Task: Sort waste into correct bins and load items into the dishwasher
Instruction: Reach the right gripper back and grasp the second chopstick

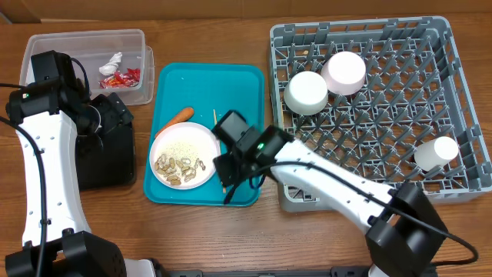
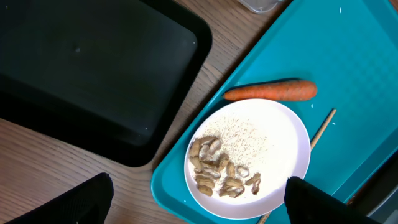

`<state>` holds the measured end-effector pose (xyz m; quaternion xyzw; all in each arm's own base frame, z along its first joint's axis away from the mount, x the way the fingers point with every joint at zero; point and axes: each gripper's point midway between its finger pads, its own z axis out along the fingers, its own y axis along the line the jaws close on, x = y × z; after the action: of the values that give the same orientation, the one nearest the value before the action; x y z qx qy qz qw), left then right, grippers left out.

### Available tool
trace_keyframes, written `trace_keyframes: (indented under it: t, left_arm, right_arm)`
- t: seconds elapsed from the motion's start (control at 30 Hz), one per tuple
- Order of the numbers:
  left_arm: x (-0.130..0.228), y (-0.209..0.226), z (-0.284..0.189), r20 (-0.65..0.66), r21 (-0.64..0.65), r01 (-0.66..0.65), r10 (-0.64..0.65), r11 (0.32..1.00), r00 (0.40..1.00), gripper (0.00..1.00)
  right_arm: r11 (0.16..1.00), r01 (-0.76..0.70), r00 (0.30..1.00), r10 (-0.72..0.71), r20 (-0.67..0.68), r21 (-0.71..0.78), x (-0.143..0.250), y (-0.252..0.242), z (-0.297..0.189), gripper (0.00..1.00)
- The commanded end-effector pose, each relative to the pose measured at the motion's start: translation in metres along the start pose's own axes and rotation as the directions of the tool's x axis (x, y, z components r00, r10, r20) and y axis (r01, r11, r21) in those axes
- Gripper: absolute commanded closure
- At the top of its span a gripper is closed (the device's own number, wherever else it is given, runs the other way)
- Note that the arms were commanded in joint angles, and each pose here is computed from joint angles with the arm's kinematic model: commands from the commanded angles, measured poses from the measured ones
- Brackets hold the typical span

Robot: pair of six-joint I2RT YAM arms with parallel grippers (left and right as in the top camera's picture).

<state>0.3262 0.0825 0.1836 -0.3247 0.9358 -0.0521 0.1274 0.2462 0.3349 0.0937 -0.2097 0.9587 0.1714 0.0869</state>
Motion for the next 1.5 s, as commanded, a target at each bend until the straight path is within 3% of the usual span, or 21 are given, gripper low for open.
trace_keyframes:
  t: [0.0, 0.7, 0.9, 1.47]
  left_arm:
    - [-0.004, -0.001, -0.007, 0.024, 0.009, -0.023, 0.023, 1.0, 0.999, 0.1]
    - [-0.004, -0.001, -0.007, 0.024, 0.009, -0.023, 0.023, 1.0, 0.999, 0.1]
    - [-0.004, -0.001, -0.007, 0.024, 0.009, -0.023, 0.023, 1.0, 0.999, 0.1]
    - [-0.004, -0.001, -0.007, 0.024, 0.009, -0.023, 0.023, 1.0, 0.999, 0.1]
  right_arm:
    - [0.997, 0.034, 0.999, -0.035, 0.009, 0.075, 0.006, -0.002, 0.022, 0.37]
    - [0.98, 0.057, 0.997, -0.045, -0.065, 0.193, 0.02, -0.024, 0.09, 0.44]
    - [0.948, -0.04, 0.998, 0.053, -0.032, 0.316, 0.022, -0.048, 0.088, 0.71]
    - [0.939, -0.079, 0.994, 0.099, -0.042, 0.335, 0.028, -0.052, 0.086, 0.96]
